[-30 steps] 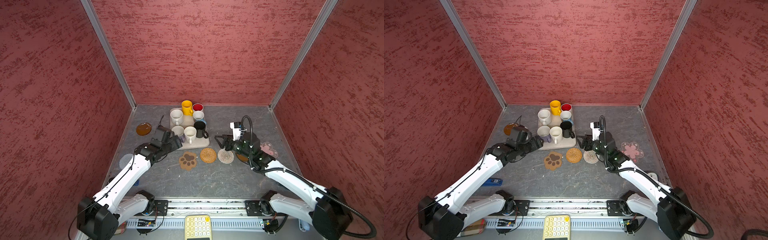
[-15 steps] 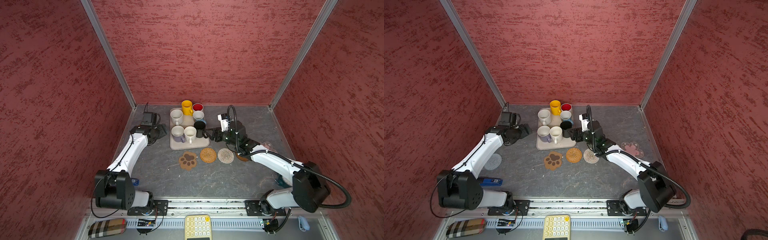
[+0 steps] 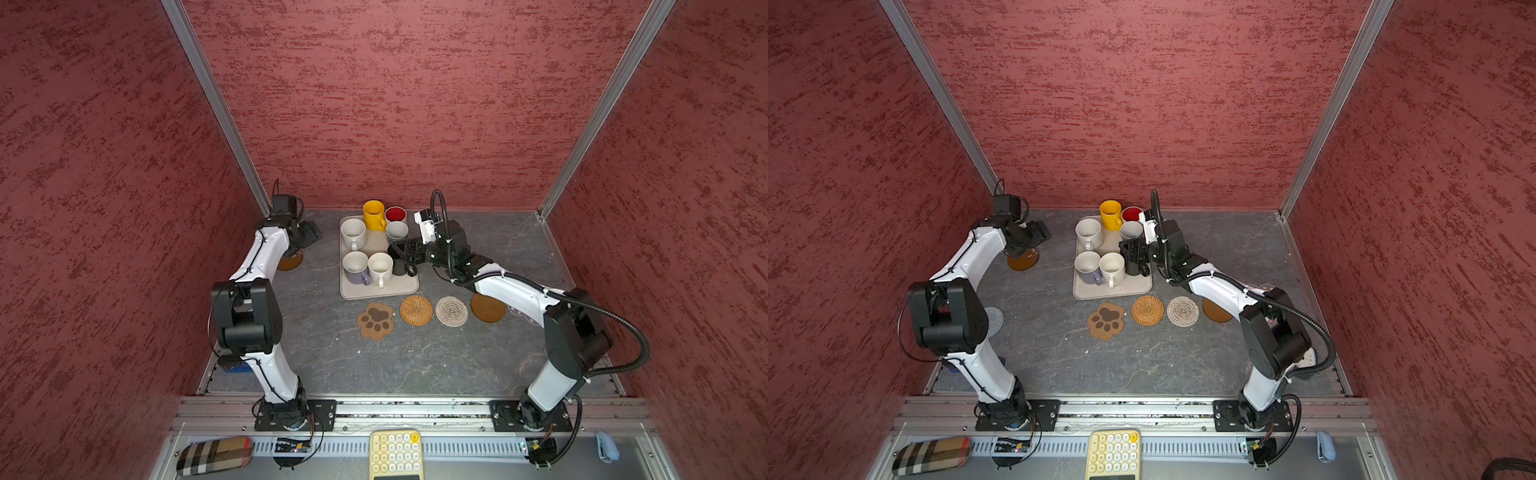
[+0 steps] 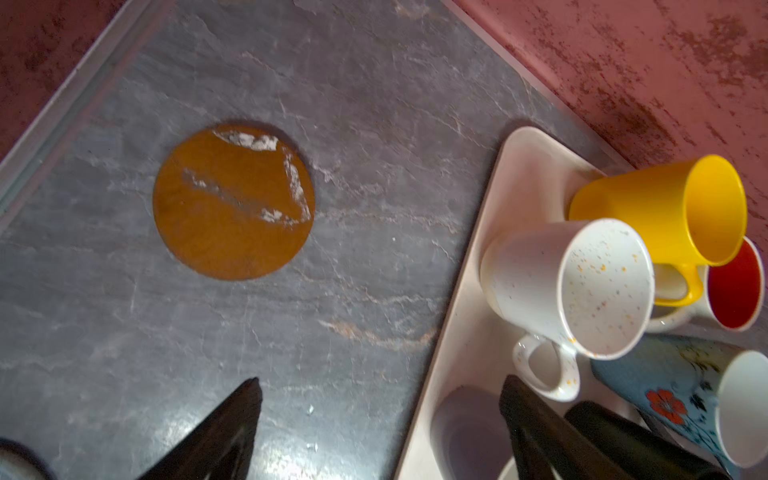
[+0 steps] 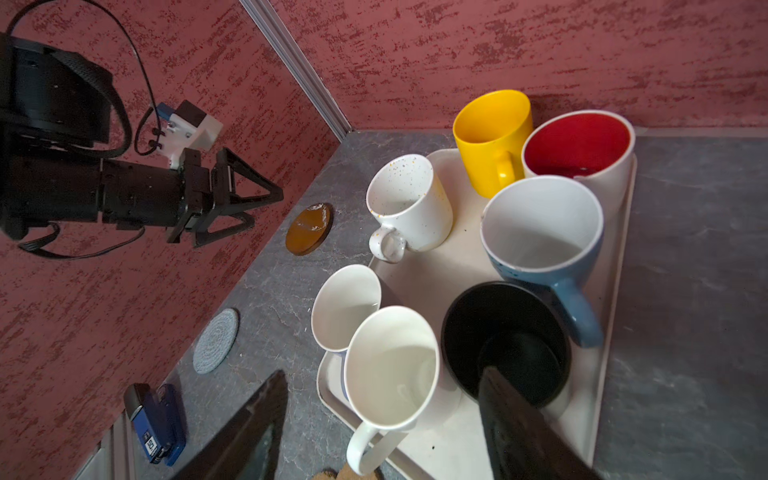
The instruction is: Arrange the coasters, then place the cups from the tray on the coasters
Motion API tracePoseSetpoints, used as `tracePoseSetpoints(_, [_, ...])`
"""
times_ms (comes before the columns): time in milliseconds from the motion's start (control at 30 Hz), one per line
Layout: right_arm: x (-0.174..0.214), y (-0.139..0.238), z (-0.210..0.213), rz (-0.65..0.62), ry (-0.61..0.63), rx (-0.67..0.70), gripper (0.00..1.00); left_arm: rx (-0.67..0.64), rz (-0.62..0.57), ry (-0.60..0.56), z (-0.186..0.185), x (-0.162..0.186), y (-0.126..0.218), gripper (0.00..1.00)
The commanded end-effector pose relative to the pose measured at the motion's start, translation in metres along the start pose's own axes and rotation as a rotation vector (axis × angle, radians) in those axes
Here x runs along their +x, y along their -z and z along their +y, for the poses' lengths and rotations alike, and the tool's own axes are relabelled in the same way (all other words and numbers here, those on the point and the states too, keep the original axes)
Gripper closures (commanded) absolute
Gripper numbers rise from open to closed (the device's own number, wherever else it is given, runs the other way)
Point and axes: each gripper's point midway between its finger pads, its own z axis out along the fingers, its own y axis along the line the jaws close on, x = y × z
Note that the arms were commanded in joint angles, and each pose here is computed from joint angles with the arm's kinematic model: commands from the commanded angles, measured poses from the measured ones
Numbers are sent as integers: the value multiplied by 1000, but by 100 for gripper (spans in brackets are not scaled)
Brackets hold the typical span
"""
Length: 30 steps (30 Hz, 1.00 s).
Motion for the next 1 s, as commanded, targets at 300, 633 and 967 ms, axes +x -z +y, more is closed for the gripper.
tracePoseSetpoints(300, [-12, -15, 10, 22, 77, -36, 26, -70, 42, 6, 39, -44, -65, 8])
tracePoseSetpoints(633, [0, -20, 6, 49, 54, -40, 26, -133, 70, 63, 64, -66, -102, 5])
tracePoseSetpoints(967, [1, -19, 4, 58, 48, -26, 26, -209, 124, 76, 92, -62, -126, 6])
